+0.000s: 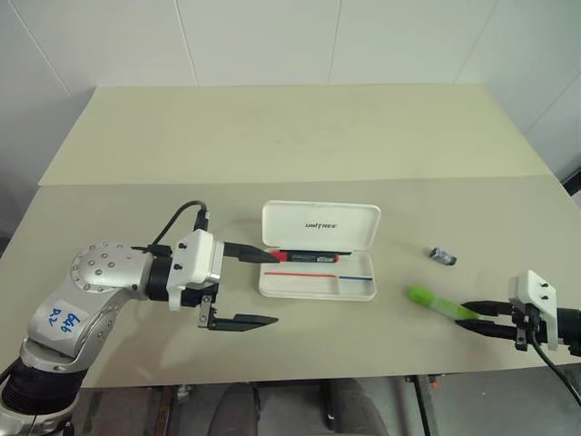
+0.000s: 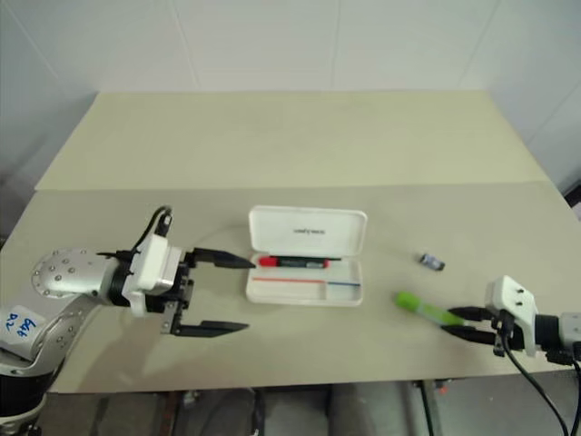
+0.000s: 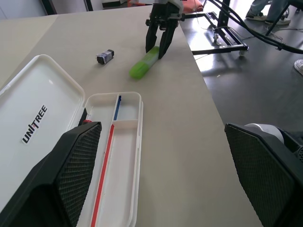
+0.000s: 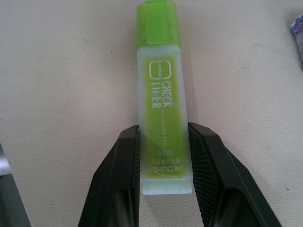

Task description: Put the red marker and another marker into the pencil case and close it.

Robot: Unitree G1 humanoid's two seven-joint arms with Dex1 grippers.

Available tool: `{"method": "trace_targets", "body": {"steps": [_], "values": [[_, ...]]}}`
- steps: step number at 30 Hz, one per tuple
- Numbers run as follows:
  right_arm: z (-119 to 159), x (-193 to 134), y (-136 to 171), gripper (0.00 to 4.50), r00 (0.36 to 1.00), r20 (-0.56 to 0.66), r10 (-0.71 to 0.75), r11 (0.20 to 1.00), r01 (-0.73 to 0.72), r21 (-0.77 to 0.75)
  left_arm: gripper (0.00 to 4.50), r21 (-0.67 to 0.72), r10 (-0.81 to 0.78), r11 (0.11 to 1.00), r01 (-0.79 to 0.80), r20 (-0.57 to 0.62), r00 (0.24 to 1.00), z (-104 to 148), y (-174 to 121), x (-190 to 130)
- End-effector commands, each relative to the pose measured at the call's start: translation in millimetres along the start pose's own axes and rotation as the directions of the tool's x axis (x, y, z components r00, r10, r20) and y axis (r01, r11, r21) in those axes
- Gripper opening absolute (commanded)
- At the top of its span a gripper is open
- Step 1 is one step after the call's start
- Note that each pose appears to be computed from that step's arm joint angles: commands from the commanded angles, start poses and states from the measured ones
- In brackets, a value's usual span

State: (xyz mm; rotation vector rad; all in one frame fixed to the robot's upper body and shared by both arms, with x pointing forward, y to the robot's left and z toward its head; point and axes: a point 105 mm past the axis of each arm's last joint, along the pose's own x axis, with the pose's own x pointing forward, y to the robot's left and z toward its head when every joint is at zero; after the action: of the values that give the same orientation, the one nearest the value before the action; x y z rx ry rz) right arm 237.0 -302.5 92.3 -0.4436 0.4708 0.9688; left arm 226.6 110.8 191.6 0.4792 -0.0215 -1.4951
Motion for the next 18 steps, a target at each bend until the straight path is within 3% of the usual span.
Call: {"method": "trace_targets", "body": {"steps": [1,10,18], "values": [[24.8,3.1,-5.7,1.09,0.999,0.048,-0.013,0.997,0.016,-0.076,4.5,0.033,0.035,0.999,-0.034,-0.031,0.999,-4.7,5.2,-14.6],[99.7,15.3,12.2,1.09,0.982,0.157,0.106,0.962,-0.061,-0.266,4.5,0.027,0.101,0.995,-0.099,-0.108,0.989,-35.1,6.3,-53.3],[143.3,49.1,41.9,1.09,0.941,0.184,0.286,0.906,-0.203,-0.373,4.5,0.024,0.101,0.995,-0.098,-0.12,0.988,-44.5,1.7,-58.9]]}}
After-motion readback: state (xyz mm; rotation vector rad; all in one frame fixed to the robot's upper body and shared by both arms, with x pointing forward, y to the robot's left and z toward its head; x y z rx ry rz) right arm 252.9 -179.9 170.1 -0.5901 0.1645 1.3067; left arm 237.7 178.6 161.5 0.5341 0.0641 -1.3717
